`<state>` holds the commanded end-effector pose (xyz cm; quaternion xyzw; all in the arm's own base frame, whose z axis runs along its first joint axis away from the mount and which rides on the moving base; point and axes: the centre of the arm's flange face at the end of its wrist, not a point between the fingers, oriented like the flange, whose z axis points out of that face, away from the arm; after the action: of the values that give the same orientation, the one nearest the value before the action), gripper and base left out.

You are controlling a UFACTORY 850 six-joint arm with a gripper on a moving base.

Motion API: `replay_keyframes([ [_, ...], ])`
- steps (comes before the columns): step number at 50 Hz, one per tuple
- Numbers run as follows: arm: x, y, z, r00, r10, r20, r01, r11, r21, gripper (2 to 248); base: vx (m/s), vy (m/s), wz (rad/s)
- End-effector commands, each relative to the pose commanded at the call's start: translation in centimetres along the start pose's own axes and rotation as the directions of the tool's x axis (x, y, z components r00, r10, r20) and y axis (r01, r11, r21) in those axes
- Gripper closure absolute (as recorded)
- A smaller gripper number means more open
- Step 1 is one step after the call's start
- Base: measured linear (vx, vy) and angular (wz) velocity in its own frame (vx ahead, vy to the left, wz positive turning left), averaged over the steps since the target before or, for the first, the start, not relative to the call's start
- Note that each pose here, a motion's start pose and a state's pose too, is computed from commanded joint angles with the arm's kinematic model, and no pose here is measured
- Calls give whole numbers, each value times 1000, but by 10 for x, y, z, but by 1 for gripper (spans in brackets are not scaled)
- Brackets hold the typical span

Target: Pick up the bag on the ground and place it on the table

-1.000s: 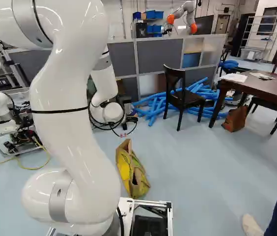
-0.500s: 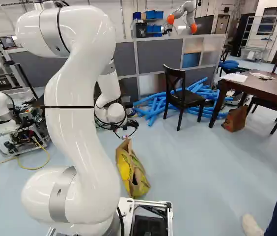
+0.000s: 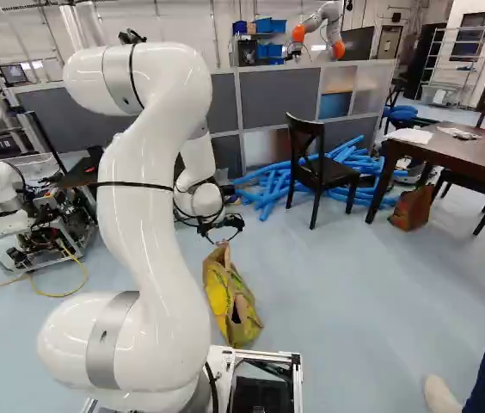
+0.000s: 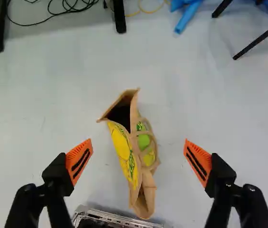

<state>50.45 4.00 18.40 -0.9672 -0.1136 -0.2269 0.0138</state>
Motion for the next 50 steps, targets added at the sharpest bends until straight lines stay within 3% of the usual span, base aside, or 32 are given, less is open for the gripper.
replay_keyframes([
  [24,-1,-3,41,996,-10,93,10,1000,8,3,0,0,0],
  [50,-11,-8,81,980,-22,197,19,1000,17,3,0,0,0],
])
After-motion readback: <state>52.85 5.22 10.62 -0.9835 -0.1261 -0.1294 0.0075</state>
